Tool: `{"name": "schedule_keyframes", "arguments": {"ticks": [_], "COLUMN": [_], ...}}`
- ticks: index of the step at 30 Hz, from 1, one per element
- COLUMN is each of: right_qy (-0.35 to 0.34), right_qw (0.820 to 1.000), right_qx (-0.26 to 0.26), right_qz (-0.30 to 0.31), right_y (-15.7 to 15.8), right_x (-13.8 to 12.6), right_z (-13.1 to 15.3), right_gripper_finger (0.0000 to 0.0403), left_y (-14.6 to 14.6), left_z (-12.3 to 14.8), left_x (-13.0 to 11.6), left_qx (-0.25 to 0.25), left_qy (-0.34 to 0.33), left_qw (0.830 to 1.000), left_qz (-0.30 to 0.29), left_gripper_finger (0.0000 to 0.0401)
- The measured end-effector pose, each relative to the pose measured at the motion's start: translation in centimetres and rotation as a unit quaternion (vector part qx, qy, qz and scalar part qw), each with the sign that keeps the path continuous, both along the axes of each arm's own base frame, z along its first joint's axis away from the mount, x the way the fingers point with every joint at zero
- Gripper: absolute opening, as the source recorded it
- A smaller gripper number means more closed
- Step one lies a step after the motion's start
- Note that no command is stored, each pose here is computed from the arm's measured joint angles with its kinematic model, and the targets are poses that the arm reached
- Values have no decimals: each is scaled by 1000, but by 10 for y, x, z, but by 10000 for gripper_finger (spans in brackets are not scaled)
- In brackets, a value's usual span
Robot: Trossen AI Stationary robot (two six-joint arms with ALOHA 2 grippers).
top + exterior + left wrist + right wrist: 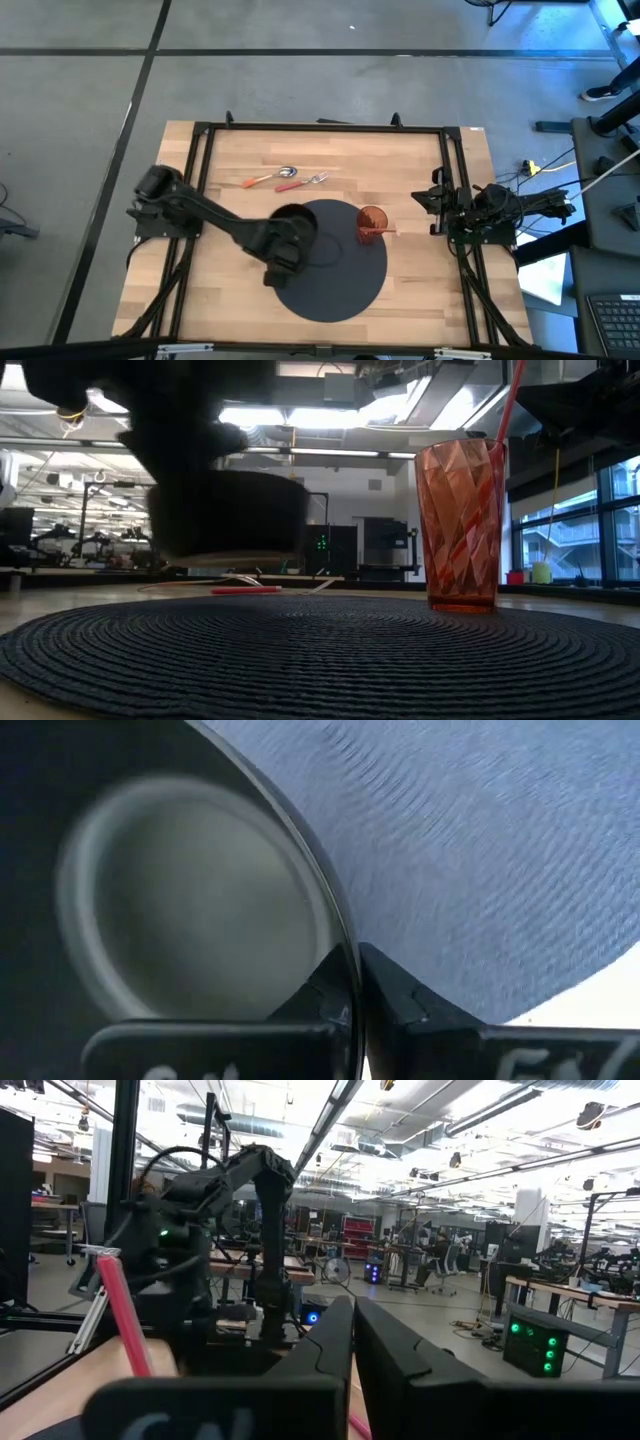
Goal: Pick & Place Utensil
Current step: Put the black bowl on the dark blue mat to the left of the brown cup
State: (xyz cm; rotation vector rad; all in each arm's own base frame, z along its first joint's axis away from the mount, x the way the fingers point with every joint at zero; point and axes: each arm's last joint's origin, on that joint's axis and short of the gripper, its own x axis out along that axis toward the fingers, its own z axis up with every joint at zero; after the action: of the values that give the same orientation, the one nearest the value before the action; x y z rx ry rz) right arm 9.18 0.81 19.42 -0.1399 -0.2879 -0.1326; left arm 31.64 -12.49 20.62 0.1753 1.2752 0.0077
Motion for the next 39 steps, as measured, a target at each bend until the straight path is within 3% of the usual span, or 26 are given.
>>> {"name": "schedule_keyframes", "arguments": {"ticks": [7,20,30,39], "right_qy": [0,1,1,1], "right_qw": [1000,1000,1000,1000], "right_qx": [-1,-2,-1,-2], "right_qz": [-1,0,-1,0], "right_y": [0,0,0,0], "right_x": [0,0,0,0], "right_z": [0,0,0,0], "right_gripper_finger": [16,16,16,16], "left_y": [-9,-28,-42,-51], "left_z": [1,-1,-16,-22], "left_x": [37,61,92,97], "left_qx": [16,-20,-8,-9], "left_qy": [-7,-43,-8,5], "left_qw": [997,995,994,994], "left_qz": [-81,-88,-113,-113], "left_gripper_finger": [4,3,3,3]}}
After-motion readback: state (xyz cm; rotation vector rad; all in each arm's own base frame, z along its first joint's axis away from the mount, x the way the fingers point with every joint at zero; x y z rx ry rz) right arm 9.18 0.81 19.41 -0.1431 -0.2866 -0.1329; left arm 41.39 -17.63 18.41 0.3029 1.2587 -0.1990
